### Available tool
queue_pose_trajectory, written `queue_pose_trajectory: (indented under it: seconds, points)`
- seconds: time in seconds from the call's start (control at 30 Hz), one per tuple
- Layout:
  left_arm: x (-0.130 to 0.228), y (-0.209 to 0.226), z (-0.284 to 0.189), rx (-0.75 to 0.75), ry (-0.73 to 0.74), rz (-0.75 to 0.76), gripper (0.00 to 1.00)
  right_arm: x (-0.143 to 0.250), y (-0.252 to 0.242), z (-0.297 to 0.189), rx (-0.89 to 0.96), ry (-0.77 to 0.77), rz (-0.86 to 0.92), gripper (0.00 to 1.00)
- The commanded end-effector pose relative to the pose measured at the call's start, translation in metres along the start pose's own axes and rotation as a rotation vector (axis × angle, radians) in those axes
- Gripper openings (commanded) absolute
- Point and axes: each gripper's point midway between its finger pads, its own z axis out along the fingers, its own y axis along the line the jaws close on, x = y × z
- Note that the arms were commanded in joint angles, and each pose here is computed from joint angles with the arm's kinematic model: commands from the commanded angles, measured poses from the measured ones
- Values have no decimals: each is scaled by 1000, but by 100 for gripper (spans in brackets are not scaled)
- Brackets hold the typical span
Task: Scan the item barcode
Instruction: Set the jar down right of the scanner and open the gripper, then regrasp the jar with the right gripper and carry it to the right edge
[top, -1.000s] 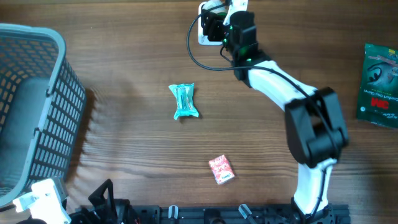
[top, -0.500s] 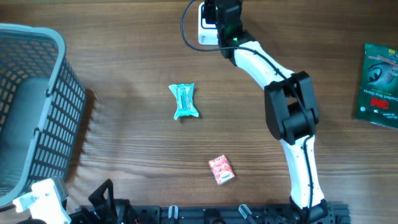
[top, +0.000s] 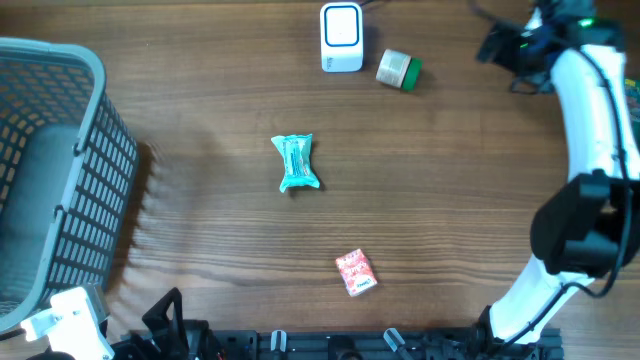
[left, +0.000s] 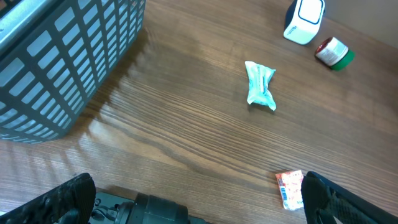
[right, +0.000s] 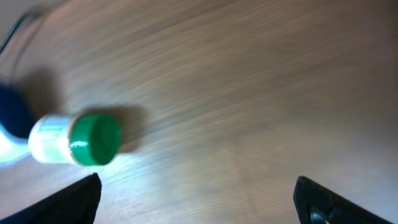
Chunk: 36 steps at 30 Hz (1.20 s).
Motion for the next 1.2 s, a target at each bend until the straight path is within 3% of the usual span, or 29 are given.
queue_pose_trajectory:
  seconds: [0.0,0.13,0.2,0.37,0.53,0.77,0.93,1.07,1.17]
  points:
    - [0,2,-1,-8,-9,14,100,43,79,42,-305,47,-363,100]
    - [0,2,-1,-8,-9,14,100,55,106,87,-350,-61,-701,100]
    - [0,2,-1,-8,-9,14,100,68,119,91,-406,-52,-791,100]
    - [0,2,-1,-8,-9,14,100,47,150,88,-411,-219,-949,100]
    - [0,2,-1,-8,-9,14,100,42,156,88,-397,-294,-1134,100]
    - [0,2,-1,-8,-9,14,100,76,157,144,-497,-221,-1146,100]
    - [0,2,-1,-8,-9,14,100,90,130,182,-374,-135,-1163,99]
    - [0,2,-1,-8,-9,14,100,96,131,181,-406,-100,-1093,89]
    - [0,2,-1,-8,-10,14,100,93,132,180,-406,-96,-1021,75]
